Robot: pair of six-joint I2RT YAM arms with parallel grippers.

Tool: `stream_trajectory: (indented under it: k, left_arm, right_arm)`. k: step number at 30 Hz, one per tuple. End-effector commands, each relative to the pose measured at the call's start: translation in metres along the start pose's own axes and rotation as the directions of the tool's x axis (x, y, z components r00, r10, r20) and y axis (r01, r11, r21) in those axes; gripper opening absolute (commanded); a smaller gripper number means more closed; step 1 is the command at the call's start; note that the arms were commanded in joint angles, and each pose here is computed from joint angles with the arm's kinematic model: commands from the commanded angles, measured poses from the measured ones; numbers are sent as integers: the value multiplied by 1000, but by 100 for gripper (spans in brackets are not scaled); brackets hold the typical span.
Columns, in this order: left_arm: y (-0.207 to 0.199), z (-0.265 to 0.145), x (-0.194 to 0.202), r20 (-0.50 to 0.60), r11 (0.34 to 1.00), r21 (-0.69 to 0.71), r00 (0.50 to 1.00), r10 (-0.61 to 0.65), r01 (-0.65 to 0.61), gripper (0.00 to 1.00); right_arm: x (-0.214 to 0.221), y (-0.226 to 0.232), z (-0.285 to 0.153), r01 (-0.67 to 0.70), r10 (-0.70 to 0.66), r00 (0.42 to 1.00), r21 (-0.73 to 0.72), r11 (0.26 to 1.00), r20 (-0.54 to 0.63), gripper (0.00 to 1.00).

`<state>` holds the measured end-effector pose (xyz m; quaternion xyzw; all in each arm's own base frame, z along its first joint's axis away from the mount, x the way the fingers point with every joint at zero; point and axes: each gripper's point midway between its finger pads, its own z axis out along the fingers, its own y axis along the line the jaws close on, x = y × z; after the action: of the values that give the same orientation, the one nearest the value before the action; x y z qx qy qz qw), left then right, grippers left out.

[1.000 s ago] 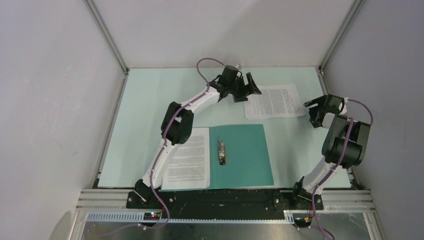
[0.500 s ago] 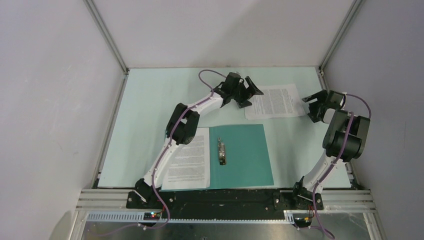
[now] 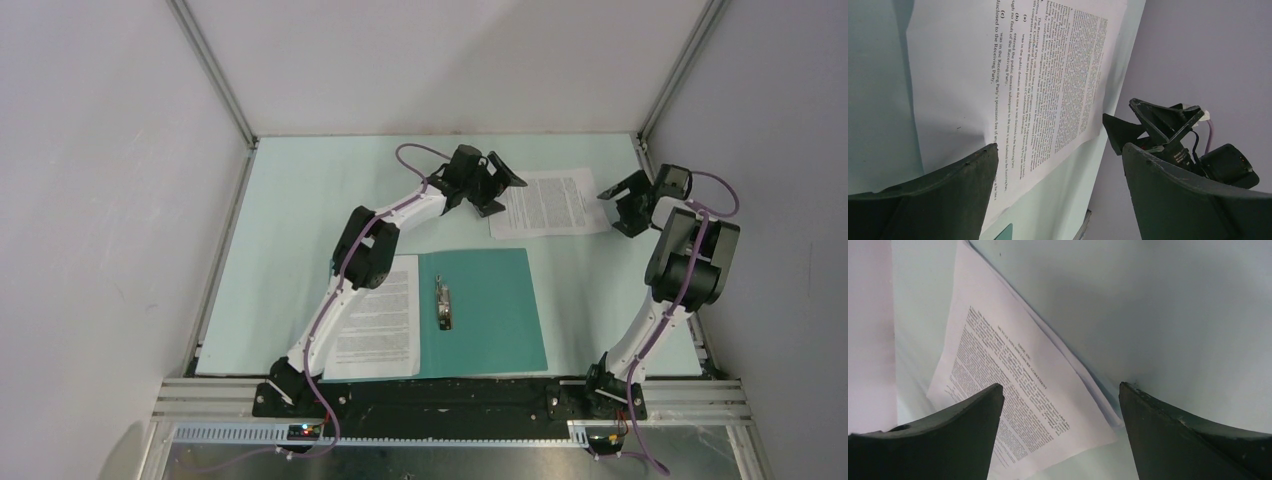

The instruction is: Put the files into the folder

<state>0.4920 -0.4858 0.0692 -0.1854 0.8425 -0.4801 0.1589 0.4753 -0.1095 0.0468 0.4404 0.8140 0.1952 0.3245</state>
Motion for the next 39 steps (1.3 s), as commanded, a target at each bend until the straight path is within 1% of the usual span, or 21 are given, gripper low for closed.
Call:
stream_trajectory:
  k: [1,7,15,18,21,26,33,39]
  left_arm:
    - [-4,0,1,11,1000,7,1000,-20,20,98]
    - [-4,-1,1,9,1000,6,1000,-19,19,98]
    - [0,-1,0,11,1000,-6,1000,-29,29,98]
    - [6,-1,0,19,999,-28,999,-36,36,98]
    - [14,-1,-2,36,997,-52,998,-57,58,98]
    - [21,0,-5,54,992,-69,994,-99,103,98]
    - [21,-1,-6,61,991,-69,992,-107,111,98]
    - [22,0,-5,57,991,-71,992,-111,114,98]
  right_arm:
    - [31,-6,2,34,-30,992,26,999,-125,90]
    - [42,3,1,49,-49,985,-7,999,-164,87]
    - [41,17,-7,35,-44,984,-57,998,-171,83]
    - [34,6,-14,45,-42,990,15,999,-135,84]
    - [35,-4,-22,59,-50,992,74,995,-120,86]
    - [53,-7,-23,87,-71,986,102,991,-153,88]
    - [70,-6,-14,69,-56,983,66,995,-176,87]
    - [70,4,-9,56,-55,986,2,998,-160,82]
